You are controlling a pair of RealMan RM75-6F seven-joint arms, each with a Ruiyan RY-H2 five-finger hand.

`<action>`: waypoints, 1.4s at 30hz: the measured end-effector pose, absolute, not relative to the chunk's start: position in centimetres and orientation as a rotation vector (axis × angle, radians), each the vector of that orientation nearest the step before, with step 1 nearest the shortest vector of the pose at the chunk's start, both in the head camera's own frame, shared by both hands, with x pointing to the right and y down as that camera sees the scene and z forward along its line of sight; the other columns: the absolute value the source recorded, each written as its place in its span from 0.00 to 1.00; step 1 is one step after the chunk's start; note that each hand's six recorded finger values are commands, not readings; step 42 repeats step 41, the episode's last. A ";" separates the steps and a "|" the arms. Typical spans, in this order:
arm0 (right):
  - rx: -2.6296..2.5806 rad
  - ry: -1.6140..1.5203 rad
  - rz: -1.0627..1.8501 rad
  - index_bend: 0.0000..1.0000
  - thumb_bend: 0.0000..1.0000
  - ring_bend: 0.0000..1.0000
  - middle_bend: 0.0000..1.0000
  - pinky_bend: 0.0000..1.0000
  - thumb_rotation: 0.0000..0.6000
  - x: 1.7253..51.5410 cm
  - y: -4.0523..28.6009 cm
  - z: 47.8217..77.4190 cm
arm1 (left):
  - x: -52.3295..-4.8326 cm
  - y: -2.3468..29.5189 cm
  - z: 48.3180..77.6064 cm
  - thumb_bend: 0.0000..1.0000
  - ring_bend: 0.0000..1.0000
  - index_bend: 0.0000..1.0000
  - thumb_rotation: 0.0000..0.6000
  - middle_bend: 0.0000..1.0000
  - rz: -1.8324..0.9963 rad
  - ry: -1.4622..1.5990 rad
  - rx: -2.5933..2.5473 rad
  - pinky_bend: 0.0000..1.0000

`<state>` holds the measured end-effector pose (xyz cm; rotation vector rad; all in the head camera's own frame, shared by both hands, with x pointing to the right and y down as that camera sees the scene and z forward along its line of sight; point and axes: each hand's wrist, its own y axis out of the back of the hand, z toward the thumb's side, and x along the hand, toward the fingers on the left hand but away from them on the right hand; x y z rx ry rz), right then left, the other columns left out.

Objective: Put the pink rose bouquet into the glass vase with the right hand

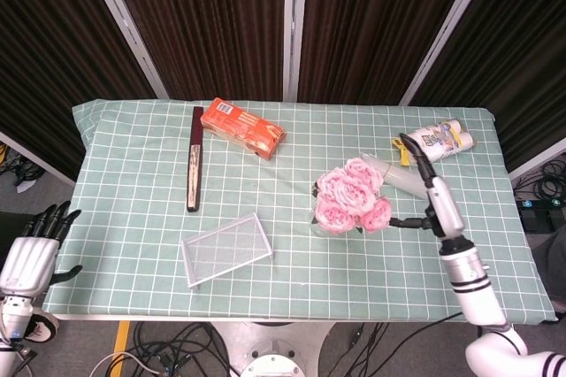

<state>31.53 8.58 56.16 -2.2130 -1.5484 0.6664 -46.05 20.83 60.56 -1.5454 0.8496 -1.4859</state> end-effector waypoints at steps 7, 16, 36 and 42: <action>-2.198 -1.610 0.801 0.00 0.10 0.00 0.00 0.00 1.00 34.9 9.2 57.5 | -45.2 20.8 61.2 0.00 0.00 0.11 1.00 0.00 -1.486 0.832 -1.562 0.15; -1.992 -1.441 0.962 0.00 0.66 0.00 0.00 0.00 1.00 38.5 10.3 57.7 | -45.2 21.0 61.4 0.00 0.00 0.11 1.00 0.00 -1.492 0.835 -1.565 0.15; -1.408 -0.933 1.410 0.00 0.00 0.00 0.00 0.00 1.00 48.2 21.4 58.6 | -44.8 21.0 59.9 0.00 0.00 0.10 1.00 0.00 -1.405 0.896 -1.551 0.15; -1.417 -0.920 1.428 0.00 0.00 0.00 0.00 0.00 1.00 48.2 22.3 59.2 | -44.7 21.2 59.9 0.00 0.00 0.10 1.00 0.00 -1.380 0.900 -1.556 0.15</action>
